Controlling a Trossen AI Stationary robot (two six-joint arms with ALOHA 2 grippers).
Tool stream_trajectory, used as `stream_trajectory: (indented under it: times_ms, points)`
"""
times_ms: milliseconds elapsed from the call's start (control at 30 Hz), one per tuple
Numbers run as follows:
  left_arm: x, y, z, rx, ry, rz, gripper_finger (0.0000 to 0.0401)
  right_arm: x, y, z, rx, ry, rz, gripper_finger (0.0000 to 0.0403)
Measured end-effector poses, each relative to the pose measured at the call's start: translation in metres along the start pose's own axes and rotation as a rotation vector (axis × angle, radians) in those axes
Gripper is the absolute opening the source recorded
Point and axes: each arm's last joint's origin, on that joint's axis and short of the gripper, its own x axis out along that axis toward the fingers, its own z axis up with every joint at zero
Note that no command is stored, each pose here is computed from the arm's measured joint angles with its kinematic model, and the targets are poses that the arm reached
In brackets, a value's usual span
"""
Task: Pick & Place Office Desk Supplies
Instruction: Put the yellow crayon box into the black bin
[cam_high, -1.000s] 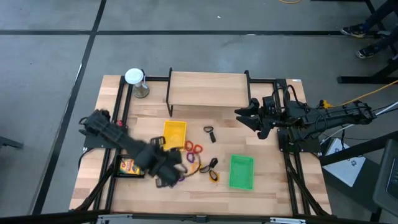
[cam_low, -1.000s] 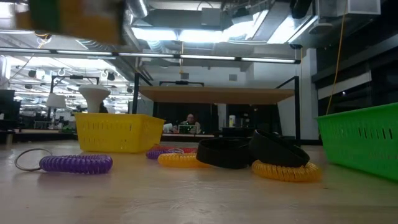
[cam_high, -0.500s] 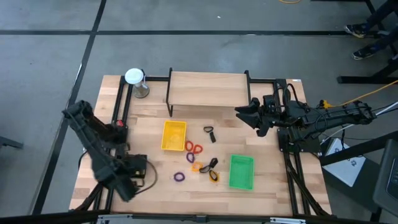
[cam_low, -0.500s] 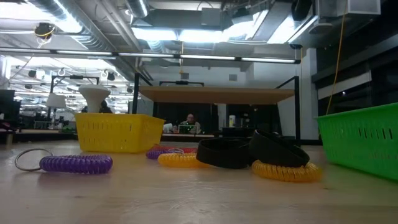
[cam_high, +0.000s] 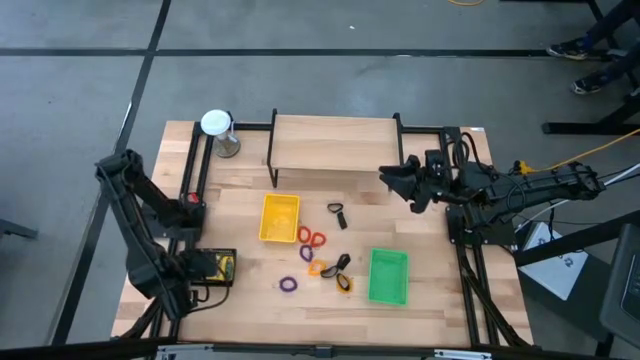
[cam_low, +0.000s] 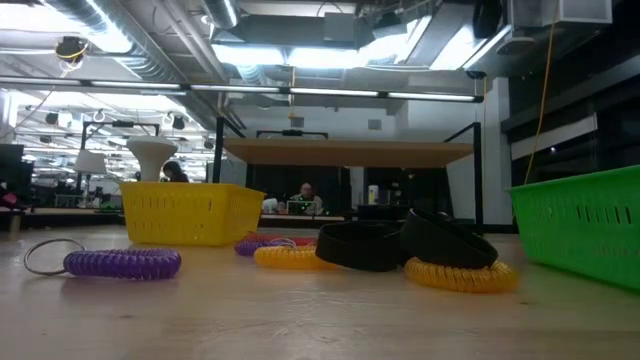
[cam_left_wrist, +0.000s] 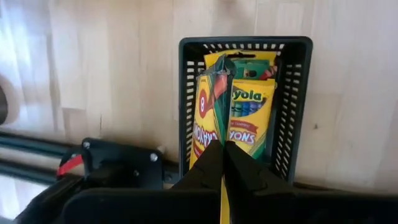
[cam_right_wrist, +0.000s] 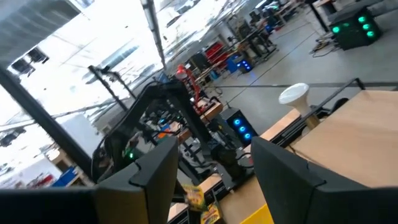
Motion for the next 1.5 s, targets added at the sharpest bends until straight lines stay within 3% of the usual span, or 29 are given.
stream_trajectory:
  times_ms: [267,533,933,1200,1500]
  points:
    - [0.029,-0.006,-0.011,0.005,-0.011,0.017,0.0001,0.001,-0.002,-0.001,0.029,-0.015,-0.042,0.0206]
    - [0.033,-0.005,-0.008,-0.006,-0.099,0.059,0.0001,0.004,-0.003,-0.004,0.036,-0.015,-0.060,0.0206]
    - [0.057,-0.011,-0.013,-0.022,-0.058,-0.009,0.0001,0.007,-0.006,-0.010,0.035,0.016,-0.084,0.0206]
    - [0.058,-0.010,-0.013,-0.019,-0.077,0.003,0.0003,0.008,-0.006,-0.011,0.053,0.026,-0.087,0.0206]
    - [0.058,-0.013,-0.016,-0.017,0.034,-0.063,0.0069,0.008,-0.006,-0.011,0.053,0.030,-0.082,0.0206]
